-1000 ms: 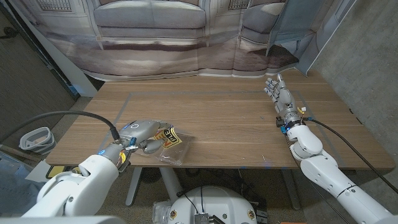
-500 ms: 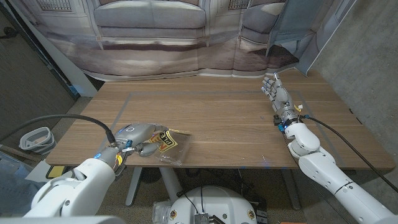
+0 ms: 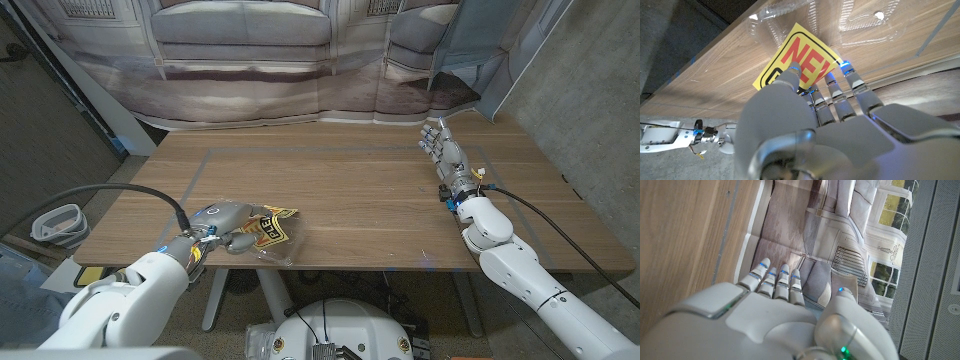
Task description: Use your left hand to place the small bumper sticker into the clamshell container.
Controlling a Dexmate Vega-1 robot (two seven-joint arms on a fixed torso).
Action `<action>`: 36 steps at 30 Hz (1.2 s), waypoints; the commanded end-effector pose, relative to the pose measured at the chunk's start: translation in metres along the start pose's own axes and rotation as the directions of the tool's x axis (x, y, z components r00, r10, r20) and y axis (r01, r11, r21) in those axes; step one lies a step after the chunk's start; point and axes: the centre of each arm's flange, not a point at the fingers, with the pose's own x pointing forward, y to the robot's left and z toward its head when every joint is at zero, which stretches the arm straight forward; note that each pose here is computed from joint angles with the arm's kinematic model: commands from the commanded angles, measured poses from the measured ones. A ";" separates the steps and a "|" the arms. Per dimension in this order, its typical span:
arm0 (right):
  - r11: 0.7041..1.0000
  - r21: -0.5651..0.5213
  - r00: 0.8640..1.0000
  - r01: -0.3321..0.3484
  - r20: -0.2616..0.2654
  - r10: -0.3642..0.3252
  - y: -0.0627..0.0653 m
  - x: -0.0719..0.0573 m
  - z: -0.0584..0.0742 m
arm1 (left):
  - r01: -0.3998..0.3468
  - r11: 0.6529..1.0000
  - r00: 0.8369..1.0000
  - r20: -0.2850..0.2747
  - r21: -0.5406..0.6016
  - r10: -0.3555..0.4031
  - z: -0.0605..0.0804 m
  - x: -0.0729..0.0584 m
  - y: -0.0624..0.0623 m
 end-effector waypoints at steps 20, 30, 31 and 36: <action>1.000 0.000 1.000 0.001 0.001 -0.001 0.000 0.001 0.001 | 0.053 0.998 0.998 -0.033 0.025 -0.052 0.002 0.005 0.002; 1.000 0.002 1.000 0.001 0.004 -0.001 -0.001 0.003 0.001 | 0.052 0.998 0.998 -0.033 0.031 -0.051 0.002 0.006 0.005; 1.000 0.005 1.000 0.004 0.003 -0.004 -0.001 0.003 0.001 | 0.055 0.998 0.998 -0.031 0.028 -0.054 0.002 0.006 0.005; 1.000 0.007 1.000 0.005 0.002 -0.005 -0.001 0.004 0.000 | 0.052 0.998 0.998 -0.032 0.030 -0.051 0.001 0.008 0.006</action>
